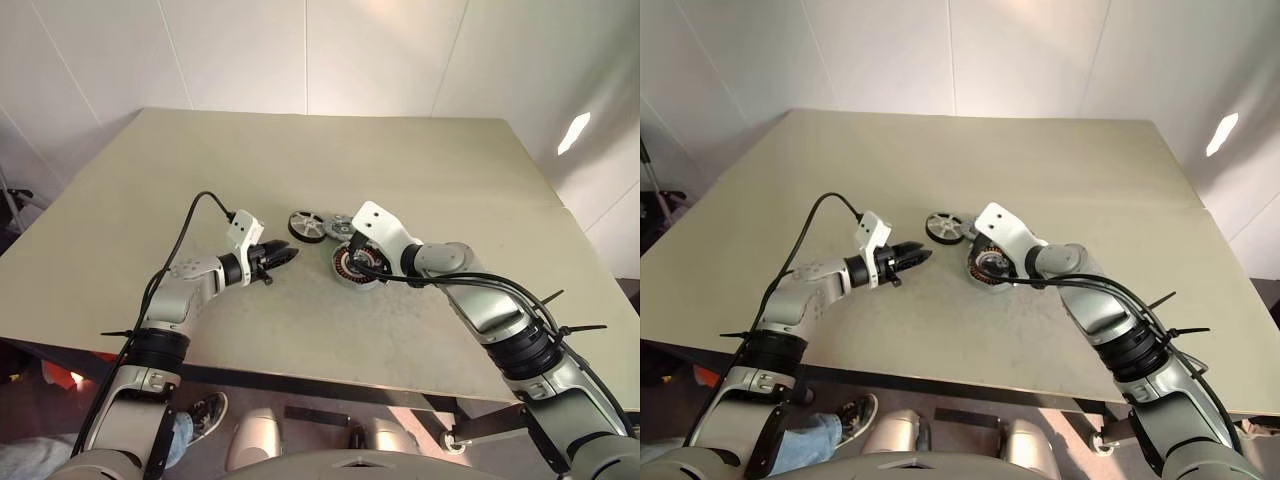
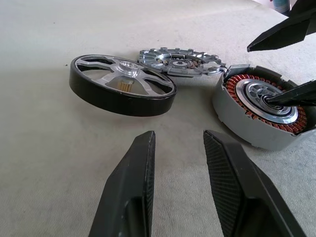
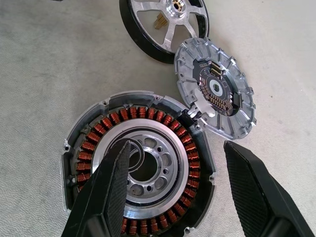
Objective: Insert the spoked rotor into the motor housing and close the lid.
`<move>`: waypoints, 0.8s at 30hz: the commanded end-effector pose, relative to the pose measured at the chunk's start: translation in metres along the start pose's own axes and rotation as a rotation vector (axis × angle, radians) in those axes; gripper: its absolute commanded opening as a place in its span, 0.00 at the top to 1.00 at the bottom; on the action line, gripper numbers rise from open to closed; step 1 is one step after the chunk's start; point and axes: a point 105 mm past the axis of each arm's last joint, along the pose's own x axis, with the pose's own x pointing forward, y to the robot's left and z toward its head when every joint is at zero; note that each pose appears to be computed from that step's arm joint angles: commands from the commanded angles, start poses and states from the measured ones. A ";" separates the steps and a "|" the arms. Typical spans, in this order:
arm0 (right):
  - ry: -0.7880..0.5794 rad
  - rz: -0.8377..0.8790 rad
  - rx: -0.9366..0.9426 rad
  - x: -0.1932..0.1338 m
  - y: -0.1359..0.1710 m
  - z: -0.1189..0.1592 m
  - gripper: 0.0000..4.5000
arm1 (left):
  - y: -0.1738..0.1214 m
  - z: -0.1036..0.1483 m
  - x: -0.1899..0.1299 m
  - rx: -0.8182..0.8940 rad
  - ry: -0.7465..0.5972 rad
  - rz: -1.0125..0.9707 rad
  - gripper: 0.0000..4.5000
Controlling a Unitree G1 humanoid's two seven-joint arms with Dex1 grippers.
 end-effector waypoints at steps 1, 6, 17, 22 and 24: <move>-0.019 -0.038 -0.027 -0.004 -0.011 0.007 0.25 | 0.001 0.017 -0.002 0.051 -0.046 0.005 0.64; -0.010 -0.051 -0.030 -0.005 -0.015 0.004 0.25 | 0.000 0.016 -0.001 0.051 -0.044 0.002 0.64; 0.015 -0.064 -0.025 -0.007 -0.018 -0.006 0.25 | 0.002 0.017 -0.002 0.058 -0.041 0.005 0.64; 0.017 -0.071 -0.022 -0.007 -0.020 -0.006 0.25 | 0.002 0.018 -0.001 0.060 -0.040 0.003 0.64; 0.015 -0.075 -0.020 -0.008 -0.021 -0.006 0.25 | 0.002 0.018 -0.001 0.060 -0.039 0.002 0.64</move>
